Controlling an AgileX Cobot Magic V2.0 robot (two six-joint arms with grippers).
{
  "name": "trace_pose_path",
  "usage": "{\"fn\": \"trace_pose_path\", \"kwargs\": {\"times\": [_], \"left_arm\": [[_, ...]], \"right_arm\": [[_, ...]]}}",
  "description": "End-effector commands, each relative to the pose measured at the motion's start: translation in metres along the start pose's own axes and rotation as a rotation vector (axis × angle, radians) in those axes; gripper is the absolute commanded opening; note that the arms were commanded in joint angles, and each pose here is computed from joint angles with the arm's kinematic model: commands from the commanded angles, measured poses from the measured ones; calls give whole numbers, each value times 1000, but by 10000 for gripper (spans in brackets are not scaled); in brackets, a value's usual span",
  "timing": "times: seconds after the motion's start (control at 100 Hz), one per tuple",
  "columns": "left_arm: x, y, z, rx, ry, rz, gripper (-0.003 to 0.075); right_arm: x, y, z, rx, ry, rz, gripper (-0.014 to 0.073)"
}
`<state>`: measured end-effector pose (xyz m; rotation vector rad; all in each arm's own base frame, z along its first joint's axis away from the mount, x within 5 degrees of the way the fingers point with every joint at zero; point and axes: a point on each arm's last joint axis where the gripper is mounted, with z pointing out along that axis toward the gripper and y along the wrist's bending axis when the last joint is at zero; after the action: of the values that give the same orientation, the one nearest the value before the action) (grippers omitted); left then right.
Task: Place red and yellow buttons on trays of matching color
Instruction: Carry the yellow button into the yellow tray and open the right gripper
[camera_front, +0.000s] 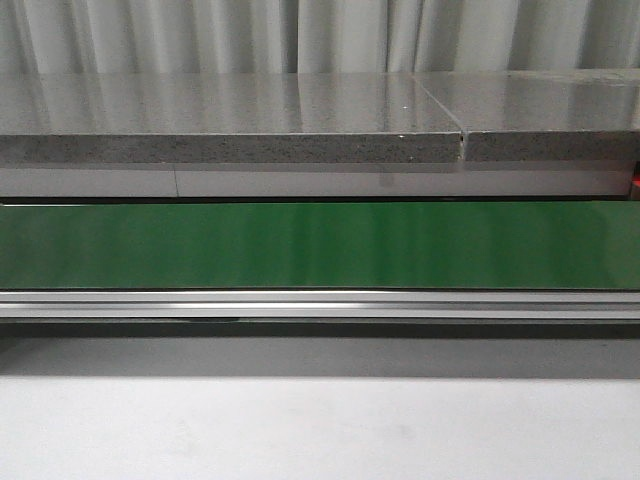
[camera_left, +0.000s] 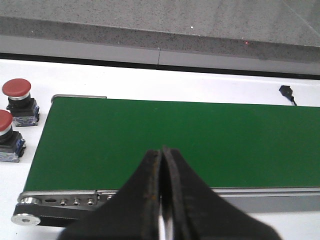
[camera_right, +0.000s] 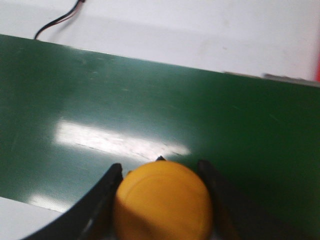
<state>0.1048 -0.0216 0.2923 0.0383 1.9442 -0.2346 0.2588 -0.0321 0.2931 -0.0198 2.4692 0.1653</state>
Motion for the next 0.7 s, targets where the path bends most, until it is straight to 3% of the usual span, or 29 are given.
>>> {"fn": "trace_pose_path", "kwargs": {"times": [0.0,0.24,0.69], "left_arm": [[-15,-4,-4,32,-98,-10,-19],[-15,-4,-4,32,-98,-10,-19],[-15,-4,-4,32,-98,-10,-19]], "right_arm": [[-2,-16,-35,85,-75,64,139],[24,-49,-83,271,-146,297,139],[65,-89,-83,450,-184,600,139]]}}
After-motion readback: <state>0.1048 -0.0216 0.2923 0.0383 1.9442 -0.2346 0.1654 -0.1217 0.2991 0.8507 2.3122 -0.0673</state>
